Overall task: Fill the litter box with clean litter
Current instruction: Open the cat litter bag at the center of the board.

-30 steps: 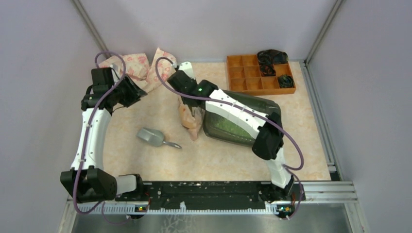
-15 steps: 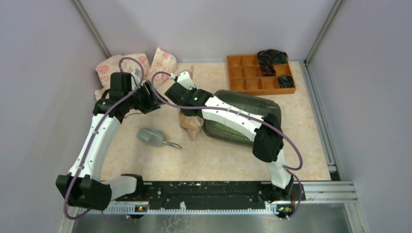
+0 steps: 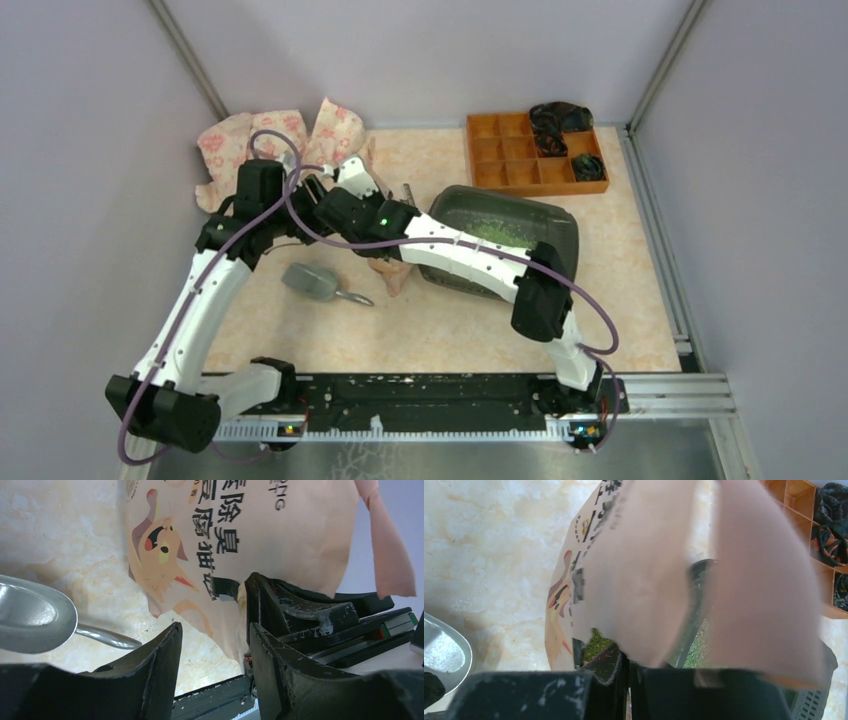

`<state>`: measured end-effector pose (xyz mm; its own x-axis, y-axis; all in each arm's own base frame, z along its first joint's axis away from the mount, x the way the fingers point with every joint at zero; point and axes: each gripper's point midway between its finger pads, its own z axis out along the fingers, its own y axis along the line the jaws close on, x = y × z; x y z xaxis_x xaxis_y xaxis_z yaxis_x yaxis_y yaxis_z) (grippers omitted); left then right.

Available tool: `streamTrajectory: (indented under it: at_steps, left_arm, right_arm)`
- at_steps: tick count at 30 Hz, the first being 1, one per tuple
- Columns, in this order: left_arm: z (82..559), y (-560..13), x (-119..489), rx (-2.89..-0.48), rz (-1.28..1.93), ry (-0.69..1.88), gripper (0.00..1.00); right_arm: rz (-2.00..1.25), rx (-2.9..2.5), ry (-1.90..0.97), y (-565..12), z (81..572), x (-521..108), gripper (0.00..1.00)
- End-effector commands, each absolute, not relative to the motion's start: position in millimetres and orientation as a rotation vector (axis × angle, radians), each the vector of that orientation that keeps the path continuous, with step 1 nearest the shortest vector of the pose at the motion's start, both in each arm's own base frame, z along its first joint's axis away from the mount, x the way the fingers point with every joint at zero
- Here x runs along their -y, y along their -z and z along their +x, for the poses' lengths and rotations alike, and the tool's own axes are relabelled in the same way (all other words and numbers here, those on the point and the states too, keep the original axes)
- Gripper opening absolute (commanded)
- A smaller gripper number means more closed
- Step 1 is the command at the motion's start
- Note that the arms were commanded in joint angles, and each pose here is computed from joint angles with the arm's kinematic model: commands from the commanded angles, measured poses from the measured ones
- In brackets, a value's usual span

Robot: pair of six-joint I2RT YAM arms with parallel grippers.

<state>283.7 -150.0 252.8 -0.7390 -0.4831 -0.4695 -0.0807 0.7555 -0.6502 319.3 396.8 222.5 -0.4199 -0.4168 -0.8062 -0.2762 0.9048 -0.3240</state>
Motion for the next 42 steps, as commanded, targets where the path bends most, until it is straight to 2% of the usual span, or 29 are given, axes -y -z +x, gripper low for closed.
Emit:
streamTrajectory:
  at_steps: [1, 14, 24, 26, 28, 34, 38, 42]
  left_arm:
    - [283, -256, 155, -2.292, -0.444, 0.834, 0.59]
    - [276, -240, 168, -2.348, -0.456, 0.846, 0.59]
    - [282, -215, 179, -2.401, -0.502, 0.773, 0.58]
    - [283, -204, 178, -2.424, -0.520, 0.728, 0.55]
    - [283, -195, 174, -2.443, -0.539, 0.685, 0.50]
    - [286, -185, 160, -2.445, -0.554, 0.571, 0.27]
    - [295, -187, 147, -2.439, -0.537, 0.443, 0.00]
    - [306, -193, 134, -2.451, -0.497, 0.310, 0.00]
  right_arm:
    - [-0.369, -1.942, 0.014, -286, 318, -401, 0.00]
    - [-0.244, -1.908, -0.389, -296, 308, -418, 0.00]
    - [-0.223, -1.927, -0.442, -294, 303, -419, 0.00]
    - [-0.224, -1.928, -0.447, -294, 302, -420, 0.00]
    - [-0.225, -1.930, -0.444, -294, 301, -419, 0.00]
    - [-0.227, -1.934, -0.411, -292, 300, -410, 0.00]
    - [-0.233, -1.942, -0.357, -290, 299, -399, 0.00]
    - [-0.247, -1.953, -0.307, -288, 300, -391, 0.00]
